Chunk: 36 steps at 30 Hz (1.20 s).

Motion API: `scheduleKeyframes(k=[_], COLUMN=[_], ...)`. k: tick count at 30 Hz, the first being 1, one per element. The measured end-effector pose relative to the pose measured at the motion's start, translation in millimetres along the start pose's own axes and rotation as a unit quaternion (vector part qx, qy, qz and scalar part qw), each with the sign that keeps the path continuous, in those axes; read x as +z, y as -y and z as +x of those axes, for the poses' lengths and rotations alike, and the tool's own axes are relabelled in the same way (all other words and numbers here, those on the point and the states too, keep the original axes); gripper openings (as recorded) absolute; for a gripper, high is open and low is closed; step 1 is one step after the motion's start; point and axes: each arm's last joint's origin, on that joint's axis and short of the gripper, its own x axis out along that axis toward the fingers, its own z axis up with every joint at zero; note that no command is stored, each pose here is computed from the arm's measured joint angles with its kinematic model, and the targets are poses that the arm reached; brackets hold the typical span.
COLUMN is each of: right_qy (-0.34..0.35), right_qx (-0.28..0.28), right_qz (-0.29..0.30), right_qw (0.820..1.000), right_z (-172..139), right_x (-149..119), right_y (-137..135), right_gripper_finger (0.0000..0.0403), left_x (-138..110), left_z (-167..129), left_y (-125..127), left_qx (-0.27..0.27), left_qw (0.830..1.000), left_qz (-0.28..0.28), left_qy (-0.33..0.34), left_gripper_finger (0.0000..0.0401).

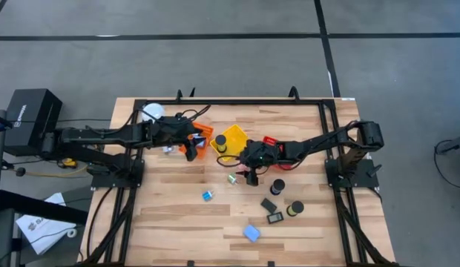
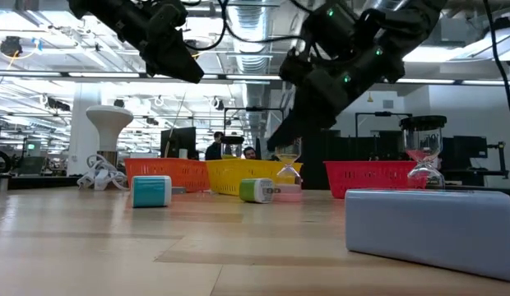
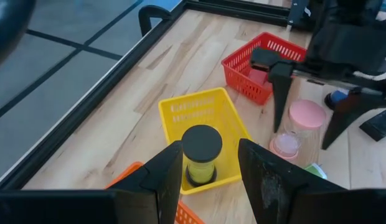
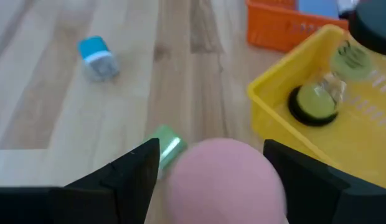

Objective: Pick & Place Office items
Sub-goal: Put the pink hourglass into the yellow bin

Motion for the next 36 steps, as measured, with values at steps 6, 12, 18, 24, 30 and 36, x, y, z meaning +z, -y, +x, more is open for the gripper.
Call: scheduleKeyframes(k=[6, 12, 18, 24, 30, 36], right_qy=[-0.003, -0.006, -0.004, -0.004, 0.006, 0.028], right_qx=[-0.001, 0.001, 0.0, 0.001, 0.001, 0.03], right_qz=[0.001, 0.0, 0.001, 0.001, 0.0, -0.014], right_qw=[1.0, 1.0, 1.0, 1.0, 1.0, 0.999], right_z=[0.7, 0.9, 0.9, 0.9, 0.9, 0.7], right_x=[-0.7, -1.5, -1.2, -1.1, 0.7, 4.9], right_y=[1.2, 0.0, 0.5, 0.3, 0.1, 2.1], right_gripper_finger=[0.0274, 0.0256, 0.0217, 0.0184, 0.0203, 0.0191], left_x=[0.0, 0.1, 0.1, 0.2, 0.2, 0.2], left_z=[0.0, 0.0, 0.0, 0.0, 0.0, 0.0], left_y=[0.0, 0.0, -0.1, -0.1, 0.0, -0.1], left_qx=[0.0, 0.0, 0.0, 0.0, 0.0, 0.0], left_qw=[1.0, 1.0, 1.0, 1.0, 1.0, 1.0], left_qz=[0.0, 0.0, 0.0, 0.0, 0.0, 0.0], left_qy=[0.0, 0.0, 0.0, 0.001, 0.001, 0.001], left_gripper_finger=[0.015, 0.015, 0.015, 0.015, 0.015, 0.015])
